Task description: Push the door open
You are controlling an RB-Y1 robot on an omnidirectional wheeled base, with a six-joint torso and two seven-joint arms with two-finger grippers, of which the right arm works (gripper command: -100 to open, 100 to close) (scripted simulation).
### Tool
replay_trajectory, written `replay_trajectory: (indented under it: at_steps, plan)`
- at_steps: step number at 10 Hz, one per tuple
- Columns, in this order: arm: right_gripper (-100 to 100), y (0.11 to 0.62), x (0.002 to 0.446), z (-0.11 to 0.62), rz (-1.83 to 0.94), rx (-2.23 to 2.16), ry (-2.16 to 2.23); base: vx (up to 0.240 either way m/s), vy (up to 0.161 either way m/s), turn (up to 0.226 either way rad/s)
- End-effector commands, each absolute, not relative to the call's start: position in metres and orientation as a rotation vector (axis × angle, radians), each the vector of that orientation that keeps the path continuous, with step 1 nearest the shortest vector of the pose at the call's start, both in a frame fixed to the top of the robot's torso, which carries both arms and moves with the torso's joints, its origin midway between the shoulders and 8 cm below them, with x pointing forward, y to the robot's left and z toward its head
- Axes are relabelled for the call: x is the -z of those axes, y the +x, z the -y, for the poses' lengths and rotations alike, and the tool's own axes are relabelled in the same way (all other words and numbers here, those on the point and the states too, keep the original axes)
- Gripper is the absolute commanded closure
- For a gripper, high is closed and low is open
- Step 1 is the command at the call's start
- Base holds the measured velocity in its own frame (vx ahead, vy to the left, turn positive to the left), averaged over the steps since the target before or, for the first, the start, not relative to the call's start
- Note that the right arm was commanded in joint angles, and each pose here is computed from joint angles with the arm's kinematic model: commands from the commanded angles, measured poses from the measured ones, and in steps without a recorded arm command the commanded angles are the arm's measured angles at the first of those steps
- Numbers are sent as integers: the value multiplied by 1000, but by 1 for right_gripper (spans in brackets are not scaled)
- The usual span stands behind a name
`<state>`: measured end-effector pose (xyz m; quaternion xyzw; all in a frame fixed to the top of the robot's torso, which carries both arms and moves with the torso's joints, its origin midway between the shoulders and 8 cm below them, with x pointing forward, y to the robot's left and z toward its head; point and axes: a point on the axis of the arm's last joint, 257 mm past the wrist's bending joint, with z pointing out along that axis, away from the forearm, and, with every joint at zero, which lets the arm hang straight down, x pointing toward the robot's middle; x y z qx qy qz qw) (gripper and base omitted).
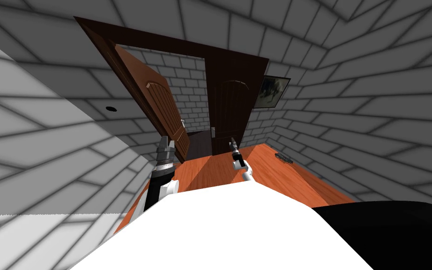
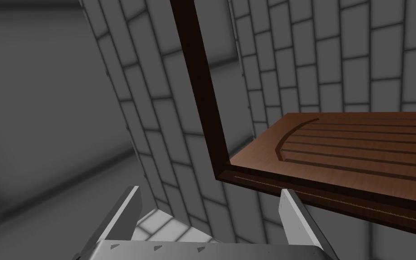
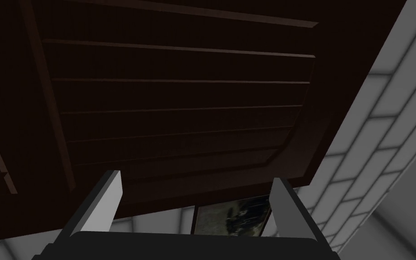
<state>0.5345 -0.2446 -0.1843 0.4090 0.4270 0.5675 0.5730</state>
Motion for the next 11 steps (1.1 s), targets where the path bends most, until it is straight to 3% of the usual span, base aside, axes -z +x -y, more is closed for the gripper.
replay_trajectory:
  at_steps: [1,11]
  plan:
    - [-100,542,195,244,-1019,-1323,977,61,29,27]
    - [-100,580,236,233,-1092,-1299,1049,71,18,26]
